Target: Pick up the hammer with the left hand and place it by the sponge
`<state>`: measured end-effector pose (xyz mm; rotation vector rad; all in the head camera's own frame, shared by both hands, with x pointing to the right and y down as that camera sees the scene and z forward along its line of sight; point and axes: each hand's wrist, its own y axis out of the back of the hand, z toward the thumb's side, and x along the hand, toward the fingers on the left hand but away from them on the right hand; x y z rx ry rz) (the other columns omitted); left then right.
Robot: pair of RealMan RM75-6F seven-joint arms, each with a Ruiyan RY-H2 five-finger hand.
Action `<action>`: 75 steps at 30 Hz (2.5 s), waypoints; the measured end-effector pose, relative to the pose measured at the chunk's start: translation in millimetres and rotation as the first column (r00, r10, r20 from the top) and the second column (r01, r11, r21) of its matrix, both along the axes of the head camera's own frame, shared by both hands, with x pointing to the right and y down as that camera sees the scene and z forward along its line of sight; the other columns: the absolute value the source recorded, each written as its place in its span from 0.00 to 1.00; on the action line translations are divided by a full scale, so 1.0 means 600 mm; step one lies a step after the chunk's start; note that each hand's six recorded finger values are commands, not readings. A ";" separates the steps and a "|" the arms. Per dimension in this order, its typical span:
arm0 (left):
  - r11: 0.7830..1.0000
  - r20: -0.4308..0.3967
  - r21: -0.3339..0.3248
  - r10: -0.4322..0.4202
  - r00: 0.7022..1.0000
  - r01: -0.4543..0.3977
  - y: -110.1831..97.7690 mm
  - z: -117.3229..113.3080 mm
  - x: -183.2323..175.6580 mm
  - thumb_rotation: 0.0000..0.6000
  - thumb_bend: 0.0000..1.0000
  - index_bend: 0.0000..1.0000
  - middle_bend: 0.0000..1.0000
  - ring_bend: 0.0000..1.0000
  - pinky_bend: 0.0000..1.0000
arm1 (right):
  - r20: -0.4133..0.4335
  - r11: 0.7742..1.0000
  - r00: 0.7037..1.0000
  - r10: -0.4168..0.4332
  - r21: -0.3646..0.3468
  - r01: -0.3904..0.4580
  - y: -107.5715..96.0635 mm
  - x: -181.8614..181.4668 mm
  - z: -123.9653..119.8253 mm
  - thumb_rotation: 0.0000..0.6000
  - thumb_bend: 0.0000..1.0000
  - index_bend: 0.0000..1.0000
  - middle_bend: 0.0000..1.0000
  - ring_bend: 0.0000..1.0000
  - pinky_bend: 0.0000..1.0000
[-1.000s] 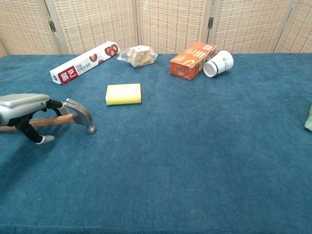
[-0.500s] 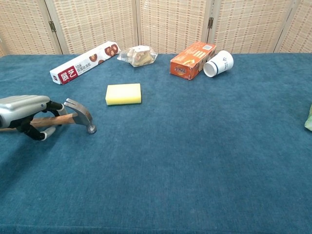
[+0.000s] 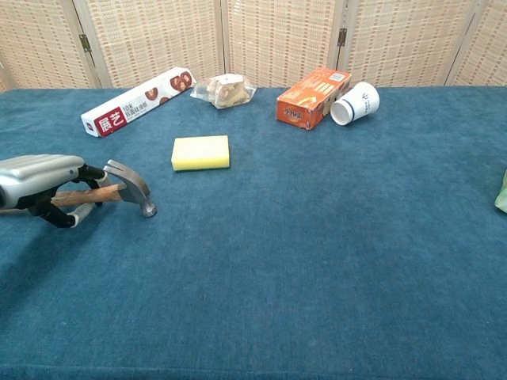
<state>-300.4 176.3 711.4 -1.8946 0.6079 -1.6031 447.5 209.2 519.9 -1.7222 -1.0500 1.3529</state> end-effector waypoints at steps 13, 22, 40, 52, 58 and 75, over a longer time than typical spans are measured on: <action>1.000 0.003 0.001 -0.011 1.000 0.011 0.001 0.002 -0.007 1.00 0.63 0.44 0.51 0.30 0.20 | -0.001 1.000 1.000 -0.001 0.001 0.001 0.000 -0.002 -0.001 1.00 0.12 0.08 0.32 0.10 0.12; 1.000 0.003 0.009 -0.014 1.000 0.014 -0.001 0.002 -0.011 1.00 0.63 0.48 0.57 0.42 0.31 | -0.002 1.000 1.000 0.000 0.003 0.000 0.002 -0.003 -0.003 1.00 0.12 0.08 0.32 0.10 0.12; 0.998 -0.048 0.049 -0.033 0.998 0.036 -0.012 -0.006 -0.016 1.00 0.68 0.63 0.74 0.60 0.65 | -0.004 1.000 1.000 0.001 0.004 -0.001 0.002 -0.005 -0.005 1.00 0.12 0.08 0.32 0.10 0.12; 0.992 -0.251 0.089 -0.065 0.966 0.090 -0.044 -0.043 0.008 1.00 0.72 0.69 0.79 0.65 0.69 | -0.006 1.000 1.000 0.004 0.006 -0.004 0.003 -0.003 -0.006 1.00 0.12 0.08 0.32 0.10 0.12; 0.985 -0.339 0.152 -0.027 0.941 0.083 -0.077 -0.066 0.033 1.00 0.74 0.70 0.80 0.66 0.69 | -0.010 1.000 1.000 0.008 0.005 -0.008 0.005 0.000 -0.007 1.00 0.12 0.08 0.33 0.10 0.12; 0.960 -0.253 0.277 0.031 0.967 0.042 -0.184 -0.011 0.038 1.00 0.74 0.71 0.82 0.67 0.69 | -0.030 1.000 0.999 0.027 -0.004 -0.027 0.009 0.009 -0.008 1.00 0.12 0.08 0.33 0.10 0.12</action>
